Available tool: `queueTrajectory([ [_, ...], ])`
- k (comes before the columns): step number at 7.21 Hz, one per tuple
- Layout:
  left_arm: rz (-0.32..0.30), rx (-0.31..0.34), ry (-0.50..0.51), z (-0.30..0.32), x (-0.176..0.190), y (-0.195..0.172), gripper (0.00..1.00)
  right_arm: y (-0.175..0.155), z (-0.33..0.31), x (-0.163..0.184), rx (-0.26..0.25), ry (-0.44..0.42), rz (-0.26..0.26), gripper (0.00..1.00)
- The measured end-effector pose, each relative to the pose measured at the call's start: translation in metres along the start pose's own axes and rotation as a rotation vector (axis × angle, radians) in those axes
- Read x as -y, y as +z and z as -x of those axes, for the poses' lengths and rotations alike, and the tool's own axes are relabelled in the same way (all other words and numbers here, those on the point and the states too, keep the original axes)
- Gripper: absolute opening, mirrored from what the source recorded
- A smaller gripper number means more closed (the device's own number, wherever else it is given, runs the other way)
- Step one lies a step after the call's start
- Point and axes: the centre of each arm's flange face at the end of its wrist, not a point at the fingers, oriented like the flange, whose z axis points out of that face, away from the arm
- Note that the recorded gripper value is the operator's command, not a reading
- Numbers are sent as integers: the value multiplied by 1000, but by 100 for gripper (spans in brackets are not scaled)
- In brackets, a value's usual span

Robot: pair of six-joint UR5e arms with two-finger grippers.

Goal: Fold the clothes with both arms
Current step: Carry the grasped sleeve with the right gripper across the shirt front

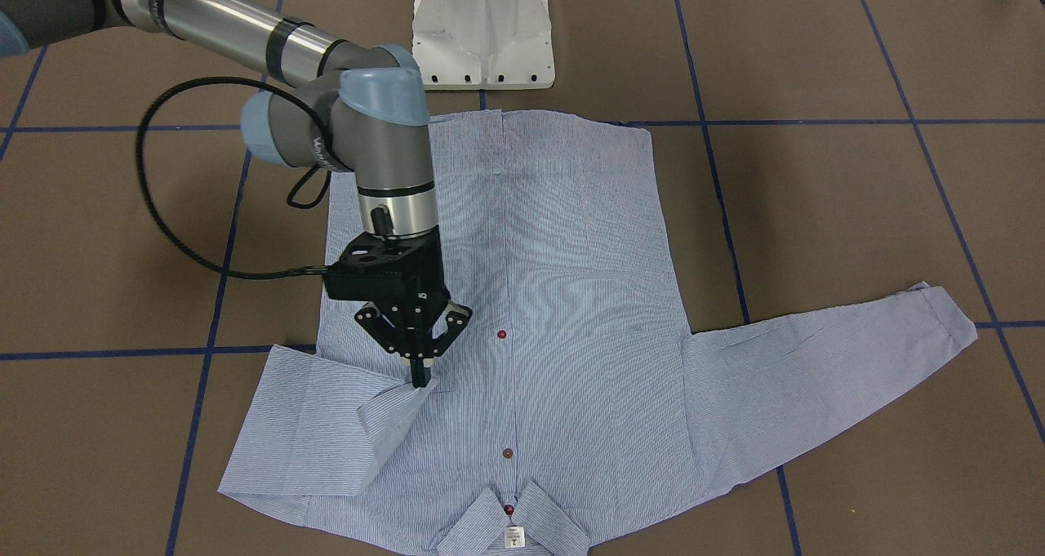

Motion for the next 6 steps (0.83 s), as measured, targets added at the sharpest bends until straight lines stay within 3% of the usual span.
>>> queueTrajectory([
  [2,-1,1,1,0,0,-1,100,-4,65,-33,13,-20,4,0],
  [6,9,0,-8,-2,-11,-3,100,-5,156,-49,-1,-25,36,0],
])
